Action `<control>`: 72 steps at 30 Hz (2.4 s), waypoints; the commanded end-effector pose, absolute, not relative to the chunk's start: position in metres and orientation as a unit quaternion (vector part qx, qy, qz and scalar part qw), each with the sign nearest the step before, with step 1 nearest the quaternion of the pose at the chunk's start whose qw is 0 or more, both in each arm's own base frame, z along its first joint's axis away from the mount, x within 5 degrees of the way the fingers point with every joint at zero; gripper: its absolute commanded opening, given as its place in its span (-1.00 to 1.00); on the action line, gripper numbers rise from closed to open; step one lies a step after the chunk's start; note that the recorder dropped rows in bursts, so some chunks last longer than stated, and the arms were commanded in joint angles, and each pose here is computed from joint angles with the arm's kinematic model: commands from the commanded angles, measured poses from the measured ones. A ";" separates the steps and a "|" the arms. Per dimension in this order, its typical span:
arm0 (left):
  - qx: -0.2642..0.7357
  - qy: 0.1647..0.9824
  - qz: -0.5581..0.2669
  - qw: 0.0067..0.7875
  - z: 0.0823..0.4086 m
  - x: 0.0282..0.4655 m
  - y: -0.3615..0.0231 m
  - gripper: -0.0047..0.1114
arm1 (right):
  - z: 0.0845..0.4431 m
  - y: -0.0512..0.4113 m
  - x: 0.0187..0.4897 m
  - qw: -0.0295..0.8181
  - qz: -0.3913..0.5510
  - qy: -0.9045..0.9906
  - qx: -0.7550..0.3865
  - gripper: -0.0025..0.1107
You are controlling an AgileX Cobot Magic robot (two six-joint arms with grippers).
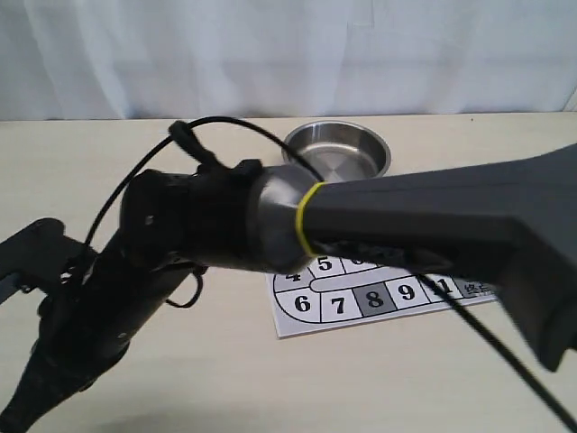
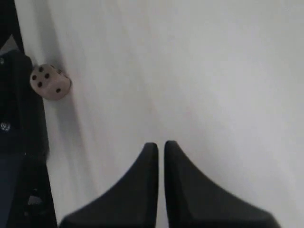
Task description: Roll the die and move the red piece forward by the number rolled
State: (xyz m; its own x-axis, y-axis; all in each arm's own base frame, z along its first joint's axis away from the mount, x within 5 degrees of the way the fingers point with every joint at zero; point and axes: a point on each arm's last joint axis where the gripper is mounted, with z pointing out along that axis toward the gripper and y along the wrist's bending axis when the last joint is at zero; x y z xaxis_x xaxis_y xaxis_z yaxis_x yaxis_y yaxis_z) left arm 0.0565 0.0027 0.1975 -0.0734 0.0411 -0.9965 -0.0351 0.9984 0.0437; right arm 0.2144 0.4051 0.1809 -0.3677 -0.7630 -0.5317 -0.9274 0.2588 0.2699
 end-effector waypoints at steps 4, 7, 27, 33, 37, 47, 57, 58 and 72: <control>0.001 0.726 0.026 0.687 0.200 0.056 0.003 -0.92 | 0.164 0.458 0.189 0.144 0.294 0.742 -0.585 -0.89; 0.001 0.726 0.026 0.687 0.200 0.056 0.003 -0.92 | 0.160 0.469 0.182 0.132 0.300 0.745 -0.581 -0.89; 0.001 0.726 0.026 0.687 0.200 0.056 0.003 -0.92 | 0.150 0.469 0.162 0.073 0.283 0.656 -0.696 -0.89; 0.001 0.726 0.026 0.687 0.200 0.056 0.003 -0.92 | 0.147 0.478 0.146 0.095 0.285 0.606 -0.737 -0.89; 0.000 0.726 0.026 0.687 0.200 0.056 0.003 -0.92 | 0.142 0.485 0.138 0.115 0.282 0.601 -0.739 -0.89; 0.001 0.726 0.026 0.687 0.200 0.056 0.003 -0.92 | 0.142 0.489 0.138 0.138 0.276 0.602 -0.736 -0.89; 0.001 0.726 0.026 0.687 0.200 0.056 0.003 -0.92 | 0.136 0.492 0.140 0.141 0.280 0.621 -0.719 -0.89; 0.001 0.726 0.026 0.687 0.200 0.056 0.003 -0.92 | 0.137 0.492 0.140 0.141 0.281 0.627 -0.713 -0.89; 0.001 0.726 0.026 0.687 0.200 0.056 0.003 -0.92 | 0.137 0.492 0.139 0.136 0.282 0.633 -0.708 -0.89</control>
